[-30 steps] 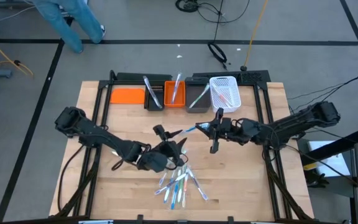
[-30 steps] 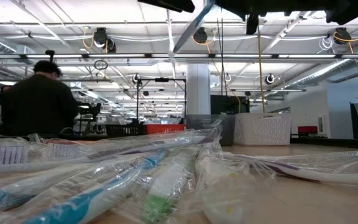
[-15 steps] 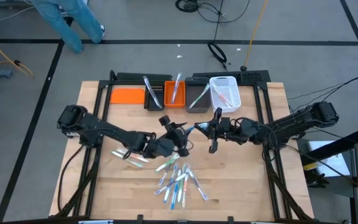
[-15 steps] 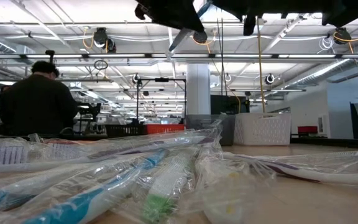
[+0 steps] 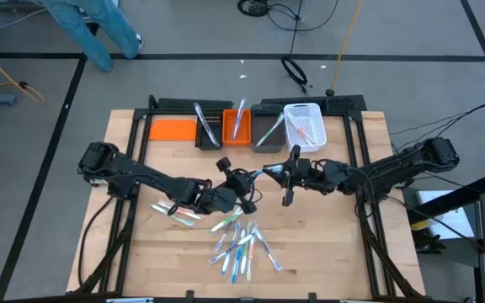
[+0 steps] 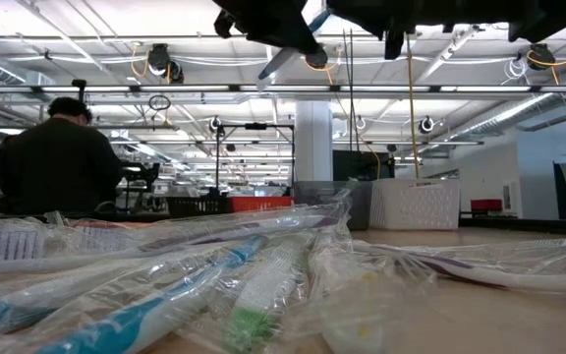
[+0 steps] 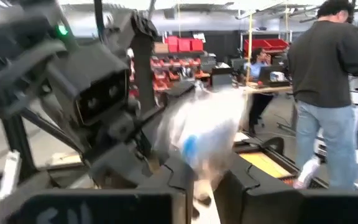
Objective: Pick & Place Toothbrushes
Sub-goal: Put the blue toothbrush into the orange basket
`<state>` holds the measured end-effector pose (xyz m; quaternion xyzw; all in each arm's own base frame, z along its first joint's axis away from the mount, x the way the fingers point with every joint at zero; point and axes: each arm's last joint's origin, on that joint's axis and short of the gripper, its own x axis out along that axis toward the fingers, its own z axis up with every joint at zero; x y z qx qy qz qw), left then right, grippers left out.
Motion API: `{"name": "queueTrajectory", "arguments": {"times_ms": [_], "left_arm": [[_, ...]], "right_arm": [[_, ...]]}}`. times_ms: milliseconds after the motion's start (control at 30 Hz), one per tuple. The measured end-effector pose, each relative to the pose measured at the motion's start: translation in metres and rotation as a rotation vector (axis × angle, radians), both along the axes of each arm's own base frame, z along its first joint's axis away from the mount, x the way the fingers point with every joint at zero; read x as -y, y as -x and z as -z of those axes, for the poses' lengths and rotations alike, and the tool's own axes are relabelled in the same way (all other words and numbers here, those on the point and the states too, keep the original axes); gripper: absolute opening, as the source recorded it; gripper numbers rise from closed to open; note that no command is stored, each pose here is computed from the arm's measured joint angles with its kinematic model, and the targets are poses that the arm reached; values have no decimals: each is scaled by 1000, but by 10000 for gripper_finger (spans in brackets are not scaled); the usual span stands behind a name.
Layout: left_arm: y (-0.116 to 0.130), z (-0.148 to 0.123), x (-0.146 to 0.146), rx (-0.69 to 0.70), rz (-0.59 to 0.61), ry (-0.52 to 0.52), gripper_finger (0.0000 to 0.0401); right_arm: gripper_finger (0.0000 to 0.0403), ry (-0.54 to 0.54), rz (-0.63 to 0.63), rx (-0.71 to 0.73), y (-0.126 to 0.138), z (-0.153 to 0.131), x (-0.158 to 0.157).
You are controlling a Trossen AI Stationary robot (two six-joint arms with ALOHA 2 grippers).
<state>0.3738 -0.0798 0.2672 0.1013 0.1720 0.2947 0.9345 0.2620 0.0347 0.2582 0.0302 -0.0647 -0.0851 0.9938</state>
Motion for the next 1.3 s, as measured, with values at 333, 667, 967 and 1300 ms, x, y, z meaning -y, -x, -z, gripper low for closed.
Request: {"name": "queueTrajectory", "arguments": {"times_ms": [333,667,967,1300], "left_arm": [[4,6,-8,-14,-107,30,9],[6,15,-34,-43,-225,92,9],[7,24,-80,-54,-332,239,9],[8,24,-140,2,-403,387,9]], "right_arm": [[112,50,67,-100,1,8,2],[175,36,103,-216,2,20,3],[165,-5,45,-274,5,26,-11],[160,10,-72,-270,12,26,-41]]}}
